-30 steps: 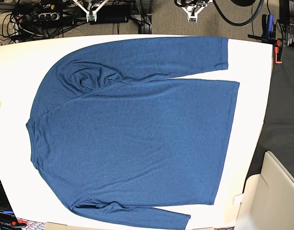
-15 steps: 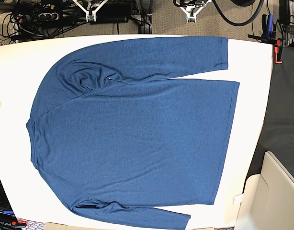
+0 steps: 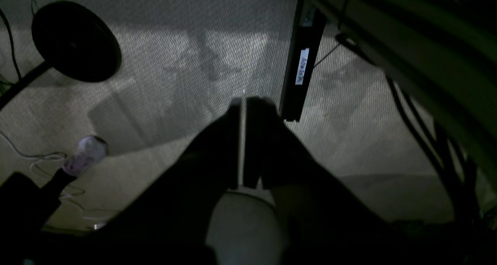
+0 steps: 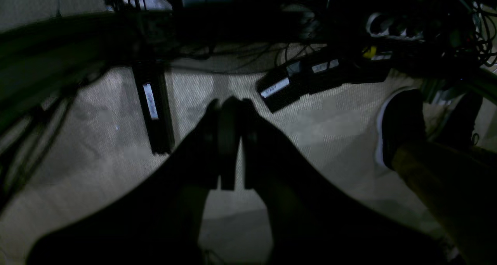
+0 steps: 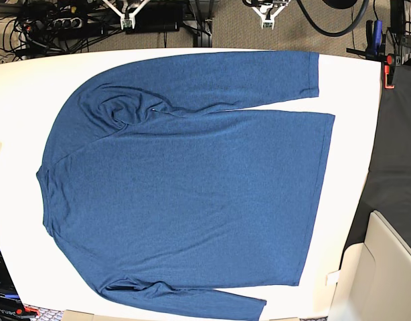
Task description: Fold the T-shirt properly
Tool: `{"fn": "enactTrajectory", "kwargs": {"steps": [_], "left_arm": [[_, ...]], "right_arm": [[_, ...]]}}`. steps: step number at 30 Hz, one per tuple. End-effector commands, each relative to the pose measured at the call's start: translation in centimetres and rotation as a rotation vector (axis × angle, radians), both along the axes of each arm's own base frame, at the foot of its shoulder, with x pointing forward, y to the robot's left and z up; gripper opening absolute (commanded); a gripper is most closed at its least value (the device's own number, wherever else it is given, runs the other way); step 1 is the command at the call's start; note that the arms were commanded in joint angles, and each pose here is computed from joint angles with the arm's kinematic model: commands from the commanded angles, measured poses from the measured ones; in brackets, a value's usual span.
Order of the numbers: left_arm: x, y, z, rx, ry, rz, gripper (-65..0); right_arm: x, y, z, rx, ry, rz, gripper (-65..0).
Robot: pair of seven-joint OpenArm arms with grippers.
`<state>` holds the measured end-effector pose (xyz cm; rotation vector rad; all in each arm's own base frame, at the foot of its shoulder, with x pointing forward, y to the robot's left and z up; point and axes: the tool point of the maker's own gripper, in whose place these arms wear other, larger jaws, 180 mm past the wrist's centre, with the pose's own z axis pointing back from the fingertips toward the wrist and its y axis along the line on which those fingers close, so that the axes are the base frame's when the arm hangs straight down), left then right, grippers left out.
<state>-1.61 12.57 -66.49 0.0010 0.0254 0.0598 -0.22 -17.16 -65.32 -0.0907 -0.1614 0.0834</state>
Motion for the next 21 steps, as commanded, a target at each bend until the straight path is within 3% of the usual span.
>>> {"fn": "enactTrajectory", "kwargs": {"steps": [1,21], "left_arm": [[-0.6,0.4,0.0,0.007,0.005,-0.001,-64.9],[-4.7,8.7,2.7,0.146,-0.074,-0.057,-64.9]], "right_arm": [[-0.5,-1.2,0.1,-0.025,0.004,0.022,-64.0],[-3.7,-8.0,3.4,-0.141,0.006,0.111,-64.1]]}}
